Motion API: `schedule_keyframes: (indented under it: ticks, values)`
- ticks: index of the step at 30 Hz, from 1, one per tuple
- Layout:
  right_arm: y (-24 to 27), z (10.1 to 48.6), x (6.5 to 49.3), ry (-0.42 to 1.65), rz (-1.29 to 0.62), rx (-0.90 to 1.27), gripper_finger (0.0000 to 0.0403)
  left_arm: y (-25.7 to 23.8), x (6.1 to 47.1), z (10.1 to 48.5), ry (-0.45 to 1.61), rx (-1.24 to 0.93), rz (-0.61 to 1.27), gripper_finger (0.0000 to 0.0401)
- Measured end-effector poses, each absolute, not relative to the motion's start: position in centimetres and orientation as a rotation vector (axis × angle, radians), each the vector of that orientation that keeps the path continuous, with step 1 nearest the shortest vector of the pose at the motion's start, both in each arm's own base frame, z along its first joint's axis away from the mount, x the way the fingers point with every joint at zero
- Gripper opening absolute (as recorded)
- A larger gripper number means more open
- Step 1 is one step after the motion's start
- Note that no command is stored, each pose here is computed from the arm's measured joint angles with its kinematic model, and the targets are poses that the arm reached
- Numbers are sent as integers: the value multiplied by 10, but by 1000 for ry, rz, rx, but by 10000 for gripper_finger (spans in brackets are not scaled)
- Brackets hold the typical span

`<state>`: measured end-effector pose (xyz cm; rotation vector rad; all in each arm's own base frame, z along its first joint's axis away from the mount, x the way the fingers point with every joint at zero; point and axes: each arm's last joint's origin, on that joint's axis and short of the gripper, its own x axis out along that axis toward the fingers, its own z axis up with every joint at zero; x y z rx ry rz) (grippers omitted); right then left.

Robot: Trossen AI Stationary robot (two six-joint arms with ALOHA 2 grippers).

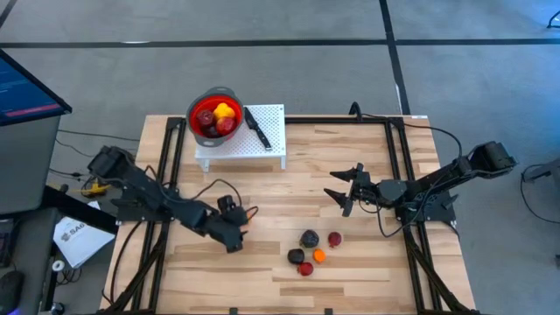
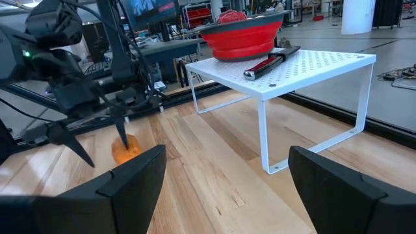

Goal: Pick & Place Fruit
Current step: Put the yellow mango into the red strainer bowl on the shelf

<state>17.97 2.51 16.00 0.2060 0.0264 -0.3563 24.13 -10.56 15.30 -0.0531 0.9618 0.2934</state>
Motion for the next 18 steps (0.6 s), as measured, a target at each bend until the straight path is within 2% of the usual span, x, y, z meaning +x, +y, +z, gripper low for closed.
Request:
schedule_keyframes:
  ticks: [7,13,18]
  values:
    - [25,160,180,26,-356,206,317,-104,240,155,936,-57,340,287]
    - [25,160,180,26,-355,206,317,-100,235,177,842,-130,345,287]
    - [25,160,180,26,-356,206,317,-96,231,188,777,-111,392,287]
